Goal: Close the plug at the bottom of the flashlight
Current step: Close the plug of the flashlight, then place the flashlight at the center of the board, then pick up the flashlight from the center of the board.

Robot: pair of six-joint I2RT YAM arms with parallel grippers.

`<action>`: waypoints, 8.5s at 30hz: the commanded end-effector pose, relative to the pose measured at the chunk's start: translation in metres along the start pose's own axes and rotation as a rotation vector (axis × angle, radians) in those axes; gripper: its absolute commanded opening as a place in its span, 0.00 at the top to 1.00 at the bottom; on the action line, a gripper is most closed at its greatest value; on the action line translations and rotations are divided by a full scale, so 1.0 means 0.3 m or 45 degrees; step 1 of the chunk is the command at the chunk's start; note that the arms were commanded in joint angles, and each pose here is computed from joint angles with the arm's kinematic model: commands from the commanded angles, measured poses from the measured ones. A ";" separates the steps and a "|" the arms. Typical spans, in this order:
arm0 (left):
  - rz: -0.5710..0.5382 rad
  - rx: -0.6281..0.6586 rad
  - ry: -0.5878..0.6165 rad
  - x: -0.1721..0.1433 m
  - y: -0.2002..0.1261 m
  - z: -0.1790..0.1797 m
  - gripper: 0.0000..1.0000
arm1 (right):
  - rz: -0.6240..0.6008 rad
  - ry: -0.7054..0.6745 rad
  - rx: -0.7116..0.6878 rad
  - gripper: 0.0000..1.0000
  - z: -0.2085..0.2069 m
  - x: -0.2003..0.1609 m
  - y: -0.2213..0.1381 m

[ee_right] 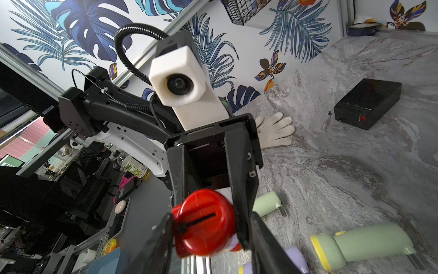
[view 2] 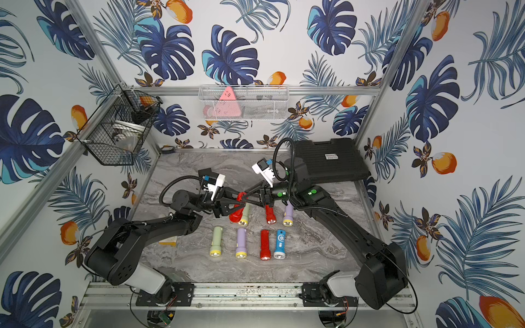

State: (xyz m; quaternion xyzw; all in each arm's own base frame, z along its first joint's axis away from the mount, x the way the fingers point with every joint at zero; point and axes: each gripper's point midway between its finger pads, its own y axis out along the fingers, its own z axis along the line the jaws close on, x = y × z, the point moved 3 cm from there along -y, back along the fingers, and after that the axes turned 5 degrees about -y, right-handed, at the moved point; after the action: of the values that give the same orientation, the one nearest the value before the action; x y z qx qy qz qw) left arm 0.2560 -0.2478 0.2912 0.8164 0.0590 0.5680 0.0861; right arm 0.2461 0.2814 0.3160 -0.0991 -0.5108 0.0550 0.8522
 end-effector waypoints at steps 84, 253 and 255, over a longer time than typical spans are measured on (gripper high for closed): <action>-0.084 -0.070 0.210 0.113 -0.004 -0.127 1.00 | -0.104 0.086 -0.380 0.94 -0.183 0.000 -0.074; 0.974 1.763 -0.298 -0.373 -0.040 0.605 1.00 | -0.181 0.587 -1.503 0.00 -0.552 -0.240 -0.514; 0.898 1.722 -0.248 -0.303 -0.010 0.591 1.00 | -0.188 0.587 -1.532 0.00 -0.556 -0.233 -0.527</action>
State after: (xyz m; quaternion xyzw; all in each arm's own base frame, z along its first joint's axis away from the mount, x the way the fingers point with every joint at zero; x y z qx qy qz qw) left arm 0.3824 -0.2703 0.1191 0.7074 0.1019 0.2889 -0.6370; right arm 0.3578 0.0999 0.2125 -0.5210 -0.2638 -0.3171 0.7473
